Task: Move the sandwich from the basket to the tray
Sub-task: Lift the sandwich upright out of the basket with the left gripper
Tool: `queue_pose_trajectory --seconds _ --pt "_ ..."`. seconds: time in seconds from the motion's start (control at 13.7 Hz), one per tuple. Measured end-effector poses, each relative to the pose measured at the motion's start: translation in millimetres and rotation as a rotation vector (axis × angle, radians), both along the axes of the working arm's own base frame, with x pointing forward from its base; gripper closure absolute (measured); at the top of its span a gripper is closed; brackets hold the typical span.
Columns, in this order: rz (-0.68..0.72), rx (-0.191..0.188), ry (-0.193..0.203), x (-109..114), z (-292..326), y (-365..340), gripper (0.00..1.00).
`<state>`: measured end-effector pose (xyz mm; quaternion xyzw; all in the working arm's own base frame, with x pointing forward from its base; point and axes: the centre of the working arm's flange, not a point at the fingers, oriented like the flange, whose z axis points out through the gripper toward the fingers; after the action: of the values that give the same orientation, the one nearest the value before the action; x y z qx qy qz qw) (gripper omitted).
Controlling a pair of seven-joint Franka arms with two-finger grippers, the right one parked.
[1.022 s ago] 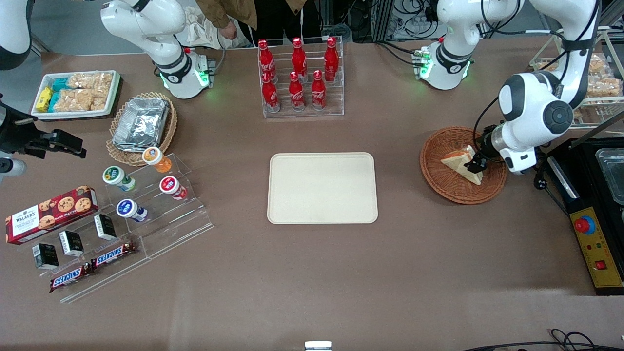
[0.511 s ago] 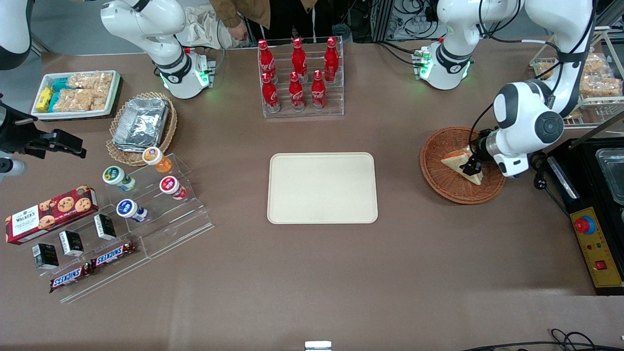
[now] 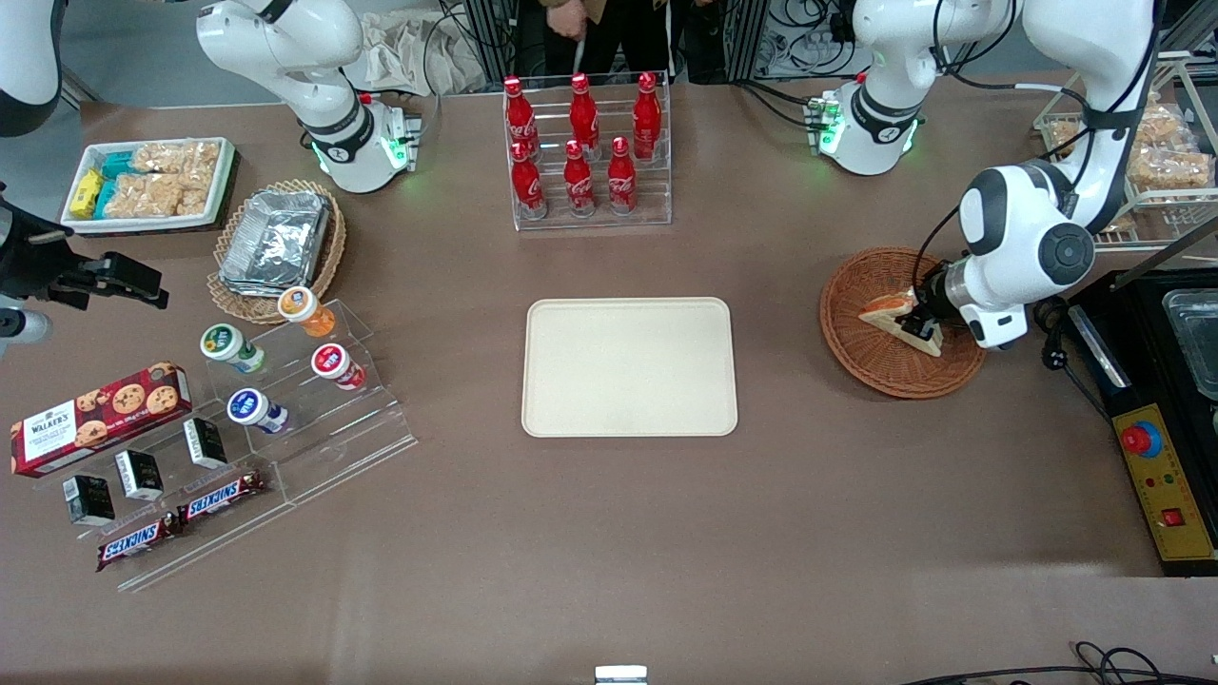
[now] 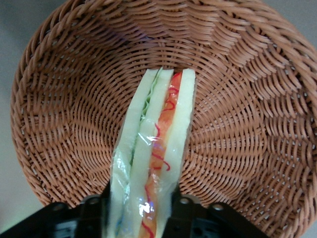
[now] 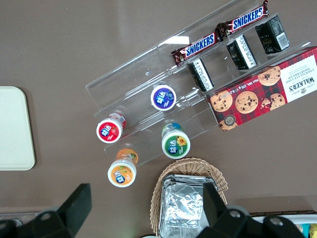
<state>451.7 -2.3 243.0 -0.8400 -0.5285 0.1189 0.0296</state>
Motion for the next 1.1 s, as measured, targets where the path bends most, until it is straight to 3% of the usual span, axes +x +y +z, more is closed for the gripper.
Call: queue_pose_trajectory --seconds 0.22,0.8,1.1 --pt "-0.006 0.000 -0.009 3.2 3.1 -2.6 0.71" --pt "-0.038 -0.001 -0.061 20.1 71.6 -13.6 0.72" --pt "-0.096 -0.010 -0.063 48.6 151.4 -32.6 0.72"
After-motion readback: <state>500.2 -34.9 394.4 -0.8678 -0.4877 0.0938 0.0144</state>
